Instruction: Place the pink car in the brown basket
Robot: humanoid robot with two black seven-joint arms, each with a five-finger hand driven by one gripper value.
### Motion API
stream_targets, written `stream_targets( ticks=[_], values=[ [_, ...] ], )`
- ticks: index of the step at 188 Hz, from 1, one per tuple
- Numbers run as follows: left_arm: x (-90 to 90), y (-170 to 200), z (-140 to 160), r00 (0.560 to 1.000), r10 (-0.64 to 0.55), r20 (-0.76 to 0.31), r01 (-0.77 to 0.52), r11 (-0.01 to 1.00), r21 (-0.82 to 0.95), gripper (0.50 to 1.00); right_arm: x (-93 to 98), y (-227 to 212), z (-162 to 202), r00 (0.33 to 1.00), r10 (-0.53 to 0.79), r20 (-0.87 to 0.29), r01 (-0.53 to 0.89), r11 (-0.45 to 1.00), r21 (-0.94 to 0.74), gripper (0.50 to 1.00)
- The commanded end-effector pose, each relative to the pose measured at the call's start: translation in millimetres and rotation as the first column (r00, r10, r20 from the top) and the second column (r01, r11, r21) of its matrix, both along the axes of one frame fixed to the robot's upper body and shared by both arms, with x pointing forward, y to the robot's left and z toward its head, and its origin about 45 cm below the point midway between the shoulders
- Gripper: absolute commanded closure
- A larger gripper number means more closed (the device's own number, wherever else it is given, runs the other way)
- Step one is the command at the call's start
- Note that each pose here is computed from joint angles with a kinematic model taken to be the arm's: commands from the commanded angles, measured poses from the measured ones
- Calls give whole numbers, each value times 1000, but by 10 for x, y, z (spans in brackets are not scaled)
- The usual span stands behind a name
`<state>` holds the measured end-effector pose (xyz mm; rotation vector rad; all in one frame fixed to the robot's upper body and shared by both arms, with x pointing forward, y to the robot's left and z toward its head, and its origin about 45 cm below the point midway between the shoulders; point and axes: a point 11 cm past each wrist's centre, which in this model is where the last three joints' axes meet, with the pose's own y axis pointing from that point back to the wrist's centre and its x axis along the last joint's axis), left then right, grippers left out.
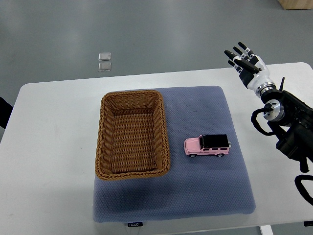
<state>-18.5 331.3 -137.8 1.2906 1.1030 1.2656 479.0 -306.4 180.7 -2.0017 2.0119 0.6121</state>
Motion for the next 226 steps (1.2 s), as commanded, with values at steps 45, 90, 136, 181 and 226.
stream_targets(
  ticks=[45,90,136,181,226],
  values=[
    [0,-1,0,1000,0,0,0,1000,0,500,37,2,88,1000,4,18,-4,1000,-2,593],
    [0,-1,0,1000,0,0,0,1000,0,500,54,-12,190,999,7,41,-8,1000,6,593],
    [-9,-1,0,1000,0,-2,0,1000,0,500,84,68,569,994,62,93,-52,993,-109,593],
    [-9,-1,0,1000,0,-2,0,1000,0,500,87,328,945,948,303,94,-240,881,-408,593],
    [0,-1,0,1000,0,0,0,1000,0,500,-60,644,1232,787,611,-82,-392,393,-832,595]
  ],
)
